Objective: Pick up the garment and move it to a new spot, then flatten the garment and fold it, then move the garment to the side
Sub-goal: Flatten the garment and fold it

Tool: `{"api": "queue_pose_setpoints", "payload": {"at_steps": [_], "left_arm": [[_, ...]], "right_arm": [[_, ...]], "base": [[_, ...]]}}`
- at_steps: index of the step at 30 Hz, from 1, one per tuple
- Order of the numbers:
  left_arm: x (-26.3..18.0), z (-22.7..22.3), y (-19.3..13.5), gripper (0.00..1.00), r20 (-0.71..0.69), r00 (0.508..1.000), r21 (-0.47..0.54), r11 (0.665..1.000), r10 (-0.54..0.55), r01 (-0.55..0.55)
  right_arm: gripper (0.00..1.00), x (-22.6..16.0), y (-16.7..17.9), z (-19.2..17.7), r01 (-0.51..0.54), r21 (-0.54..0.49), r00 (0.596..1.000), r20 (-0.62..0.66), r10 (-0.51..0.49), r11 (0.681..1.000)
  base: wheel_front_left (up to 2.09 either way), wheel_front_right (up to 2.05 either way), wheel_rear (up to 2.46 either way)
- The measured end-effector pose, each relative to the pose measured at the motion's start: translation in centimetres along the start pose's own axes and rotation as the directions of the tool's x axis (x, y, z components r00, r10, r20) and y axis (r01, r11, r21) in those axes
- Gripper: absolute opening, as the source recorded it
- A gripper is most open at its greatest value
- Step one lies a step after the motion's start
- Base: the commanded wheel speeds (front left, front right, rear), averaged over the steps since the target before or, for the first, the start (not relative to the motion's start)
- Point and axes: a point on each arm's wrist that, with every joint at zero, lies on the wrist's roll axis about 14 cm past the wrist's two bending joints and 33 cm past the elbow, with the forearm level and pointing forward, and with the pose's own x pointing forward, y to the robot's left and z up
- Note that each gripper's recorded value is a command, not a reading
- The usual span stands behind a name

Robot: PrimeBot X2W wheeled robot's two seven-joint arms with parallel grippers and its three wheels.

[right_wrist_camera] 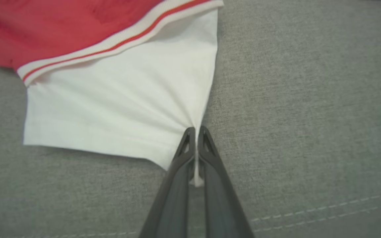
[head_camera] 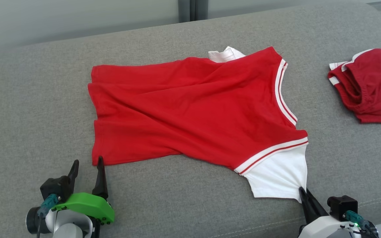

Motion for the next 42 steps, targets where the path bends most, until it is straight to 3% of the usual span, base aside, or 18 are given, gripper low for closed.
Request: {"api": "queue_pose_setpoints", "payload": {"at_steps": [14, 15, 16, 23, 36, 42], "left_arm": [[1.8, -2.4, -0.6, 1.0, -0.078, 0.997, -0.057, 0.998, -0.016, 0.012], [1.8, -2.8, -0.8, 0.26, -0.094, 0.995, -0.049, 0.999, -0.021, 0.017], [1.9, -2.9, -0.9, 0.0, -0.097, 0.995, -0.048, 0.999, -0.024, 0.019], [1.1, -3.0, -1.1, 0.0, -0.104, 0.994, -0.026, 0.999, -0.033, 0.031], [-6.8, -4.4, 0.5, 0.0, -0.112, 0.994, -0.003, 1.0, 0.01, -0.01], [-8.1, -3.6, 0.8, 0.0, -0.071, 0.997, -0.008, 1.0, 0.019, -0.02]], "right_arm": [[0.0, 0.4, -0.6, 1.1, 0.015, -0.007, 0.999, 0.031, -0.014, 1.0], [0.0, 0.6, -0.6, 1.5, 0.015, -0.005, 0.999, 0.04, -0.015, 1.0], [0.0, 0.7, -0.7, 1.7, 0.017, -0.003, 0.999, 0.047, -0.017, 1.0], [0.0, 0.5, -0.9, 2.9, 0.025, 0.005, 0.996, 0.086, -0.026, 1.0], [0.0, -3.5, -0.1, 3.5, 0.014, 0.05, 0.986, 0.168, -0.023, 0.999], [0.0, -4.0, 0.7, 4.7, -0.011, 0.052, 0.976, 0.216, -0.001, 0.999]], "base": [[0.0, 0.0, 0.0], [0.0, 0.0, 0.0], [0.0, 0.0, 0.0], [0.0, 0.0, 0.0], [0.0, 0.0, 0.0], [0.0, 0.0, 0.0]]}}
